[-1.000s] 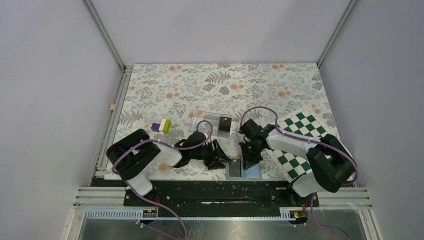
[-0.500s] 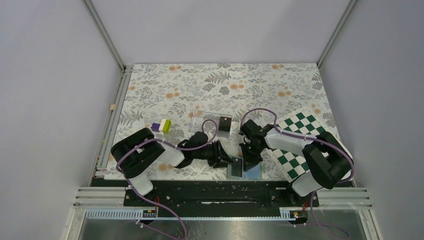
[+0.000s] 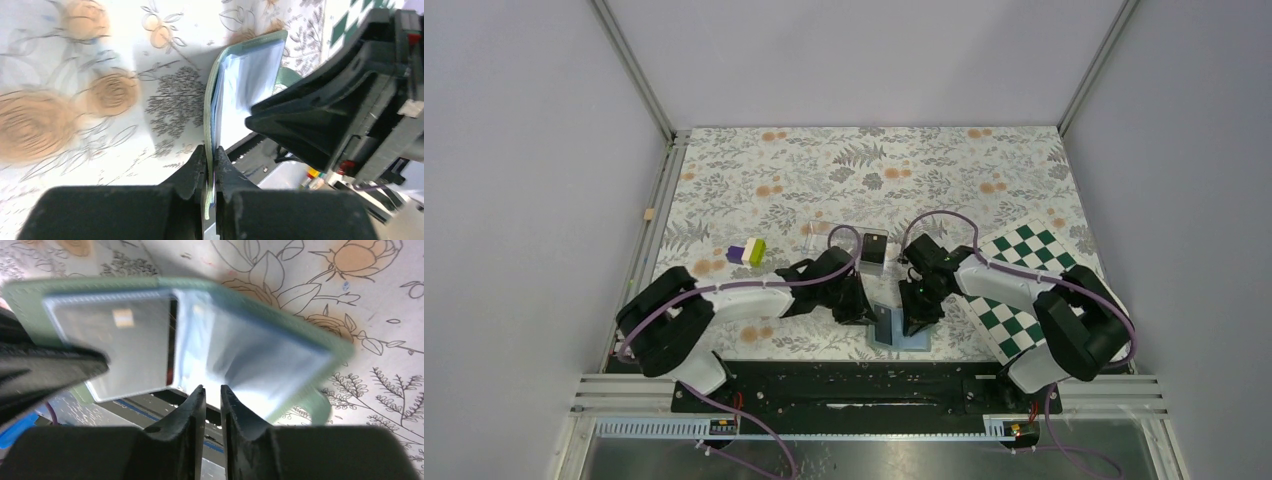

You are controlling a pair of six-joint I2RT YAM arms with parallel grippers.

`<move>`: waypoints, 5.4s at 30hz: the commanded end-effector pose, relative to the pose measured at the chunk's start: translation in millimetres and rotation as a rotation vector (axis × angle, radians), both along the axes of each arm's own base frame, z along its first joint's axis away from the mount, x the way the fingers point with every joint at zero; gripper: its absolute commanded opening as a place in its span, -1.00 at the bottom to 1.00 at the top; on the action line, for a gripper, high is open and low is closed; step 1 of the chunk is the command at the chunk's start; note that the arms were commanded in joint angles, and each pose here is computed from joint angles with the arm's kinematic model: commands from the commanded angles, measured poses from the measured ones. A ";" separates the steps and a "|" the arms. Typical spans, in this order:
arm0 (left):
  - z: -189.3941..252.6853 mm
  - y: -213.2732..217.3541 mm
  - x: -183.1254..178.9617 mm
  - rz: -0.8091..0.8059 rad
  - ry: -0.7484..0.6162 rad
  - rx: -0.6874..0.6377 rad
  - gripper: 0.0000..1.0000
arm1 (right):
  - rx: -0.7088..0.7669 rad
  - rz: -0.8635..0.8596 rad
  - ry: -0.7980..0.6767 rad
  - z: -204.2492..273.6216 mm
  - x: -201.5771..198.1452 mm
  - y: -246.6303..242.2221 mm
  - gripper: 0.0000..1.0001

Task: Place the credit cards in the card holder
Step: Close the card holder at the center of the board.

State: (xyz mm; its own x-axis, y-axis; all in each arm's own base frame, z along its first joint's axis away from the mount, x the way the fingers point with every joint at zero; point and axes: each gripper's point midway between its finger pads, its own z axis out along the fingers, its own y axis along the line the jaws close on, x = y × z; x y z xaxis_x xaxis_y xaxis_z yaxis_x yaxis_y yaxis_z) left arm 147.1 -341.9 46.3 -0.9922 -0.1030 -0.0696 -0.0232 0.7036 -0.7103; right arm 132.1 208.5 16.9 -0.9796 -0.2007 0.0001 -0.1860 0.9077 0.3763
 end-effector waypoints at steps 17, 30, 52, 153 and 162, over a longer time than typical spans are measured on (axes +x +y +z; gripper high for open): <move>37.8 111.9 25.3 -0.085 -0.132 0.703 -1.00 | 0.037 0.016 -0.128 27.9 37.2 21.3 0.12; 32.1 89.5 30.9 -0.138 -0.119 0.760 -1.00 | 0.131 0.004 -0.059 26.5 37.5 45.8 0.29; 31.8 72.5 30.1 -0.146 -0.103 0.761 -0.71 | 0.154 -0.026 -0.006 15.6 30.4 52.7 -0.80; 16.8 34.0 24.4 0.122 -0.012 -0.136 -0.57 | 0.291 -0.118 0.064 9.6 43.1 90.7 -0.53; 19.9 31.5 24.1 0.133 -0.003 -0.178 -0.39 | 0.280 -0.125 0.070 5.9 43.7 90.1 -0.53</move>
